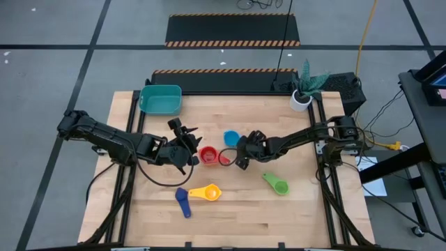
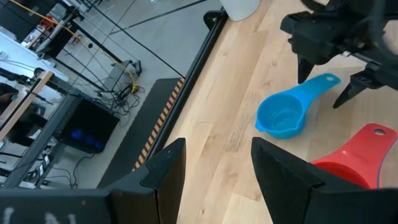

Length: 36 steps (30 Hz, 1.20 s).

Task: Nest measuring cups in basket
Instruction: Stack the light blue measuring cup on top of the red measuring cup

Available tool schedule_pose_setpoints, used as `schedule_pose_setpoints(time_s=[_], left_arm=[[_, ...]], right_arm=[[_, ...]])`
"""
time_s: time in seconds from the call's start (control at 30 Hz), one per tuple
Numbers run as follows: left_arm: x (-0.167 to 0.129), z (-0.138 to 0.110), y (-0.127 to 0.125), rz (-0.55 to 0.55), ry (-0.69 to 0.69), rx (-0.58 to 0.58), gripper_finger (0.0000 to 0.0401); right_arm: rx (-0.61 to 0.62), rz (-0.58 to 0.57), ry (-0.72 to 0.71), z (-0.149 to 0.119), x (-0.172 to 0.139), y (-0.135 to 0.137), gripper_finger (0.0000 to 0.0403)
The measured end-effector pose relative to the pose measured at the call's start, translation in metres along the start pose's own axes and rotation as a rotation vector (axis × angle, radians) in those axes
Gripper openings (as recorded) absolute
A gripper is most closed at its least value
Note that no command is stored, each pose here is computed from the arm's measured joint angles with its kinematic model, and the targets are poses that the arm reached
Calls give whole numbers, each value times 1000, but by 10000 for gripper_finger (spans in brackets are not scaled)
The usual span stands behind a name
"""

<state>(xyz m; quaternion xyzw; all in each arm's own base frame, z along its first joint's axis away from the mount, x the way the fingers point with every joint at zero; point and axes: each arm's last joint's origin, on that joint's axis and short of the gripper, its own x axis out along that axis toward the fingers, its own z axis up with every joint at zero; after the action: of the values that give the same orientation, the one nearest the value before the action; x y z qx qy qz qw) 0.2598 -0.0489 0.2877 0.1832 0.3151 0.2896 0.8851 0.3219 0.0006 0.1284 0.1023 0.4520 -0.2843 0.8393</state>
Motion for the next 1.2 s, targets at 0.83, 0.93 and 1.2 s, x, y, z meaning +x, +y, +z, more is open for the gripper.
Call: schedule_pose_setpoints(time_s=[0.83,0.93,1.2], left_arm=[[0,0,0,0,0,4,186],[0,0,0,0,0,5,186],[0,0,0,0,0,5,186]], right_arm=[[-67,84,-13,0,6,-4,184],[-74,84,-13,0,6,-4,168],[-95,87,-20,1,4,-5,127]])
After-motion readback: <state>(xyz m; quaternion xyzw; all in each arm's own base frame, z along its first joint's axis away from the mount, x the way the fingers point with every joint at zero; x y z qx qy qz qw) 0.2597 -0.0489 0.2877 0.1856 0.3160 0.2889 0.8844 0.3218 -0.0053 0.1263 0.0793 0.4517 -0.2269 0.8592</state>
